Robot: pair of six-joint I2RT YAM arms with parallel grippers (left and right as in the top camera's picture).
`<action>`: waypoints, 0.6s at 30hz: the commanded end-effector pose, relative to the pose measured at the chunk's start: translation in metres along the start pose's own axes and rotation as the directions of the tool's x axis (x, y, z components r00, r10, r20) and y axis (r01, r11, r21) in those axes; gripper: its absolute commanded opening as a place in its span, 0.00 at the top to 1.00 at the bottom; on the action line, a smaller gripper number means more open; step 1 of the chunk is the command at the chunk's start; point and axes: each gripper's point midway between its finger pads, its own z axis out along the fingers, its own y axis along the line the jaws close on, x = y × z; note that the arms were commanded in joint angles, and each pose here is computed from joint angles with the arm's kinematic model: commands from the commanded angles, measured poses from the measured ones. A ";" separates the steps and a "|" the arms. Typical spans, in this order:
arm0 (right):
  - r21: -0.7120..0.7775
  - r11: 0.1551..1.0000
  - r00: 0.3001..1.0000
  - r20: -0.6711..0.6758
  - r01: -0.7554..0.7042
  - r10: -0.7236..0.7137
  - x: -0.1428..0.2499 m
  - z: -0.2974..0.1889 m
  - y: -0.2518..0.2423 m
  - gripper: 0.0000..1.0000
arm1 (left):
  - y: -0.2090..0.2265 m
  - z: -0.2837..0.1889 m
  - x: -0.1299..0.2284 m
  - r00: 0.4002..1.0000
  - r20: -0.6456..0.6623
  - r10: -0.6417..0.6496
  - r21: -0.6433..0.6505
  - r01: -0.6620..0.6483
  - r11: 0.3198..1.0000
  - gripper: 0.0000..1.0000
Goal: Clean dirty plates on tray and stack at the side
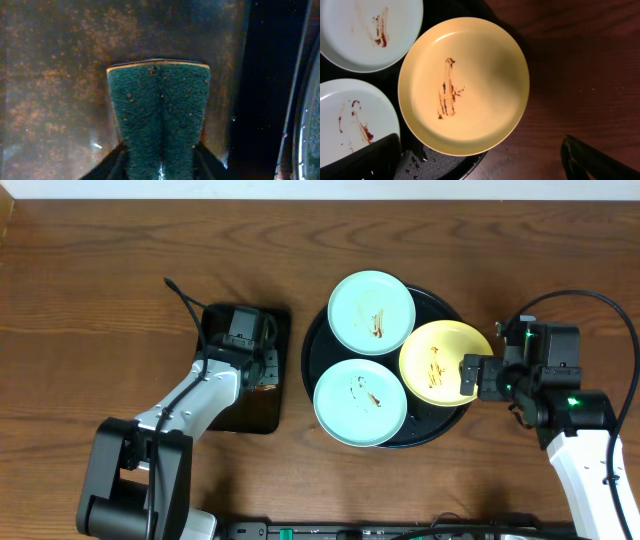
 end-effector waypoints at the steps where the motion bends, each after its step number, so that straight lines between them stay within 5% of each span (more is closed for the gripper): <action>1: -0.012 1.000 1.000 0.018 0.020 -0.020 -0.007 -0.004 0.004 0.01 | 0.001 0.000 -0.004 1.000 0.004 -0.001 -0.013 0.001 1.000 0.74; 7: -0.012 1.000 1.000 0.017 0.020 -0.020 -0.007 -0.004 0.004 0.01 | 0.001 0.000 -0.004 1.000 0.005 -0.002 -0.015 0.002 1.000 0.92; 18: 0.118 0.989 0.995 0.050 -0.090 0.085 -0.012 -0.005 -0.019 0.01 | 0.000 -0.019 -0.014 0.998 0.056 -0.007 -0.001 0.007 1.000 0.93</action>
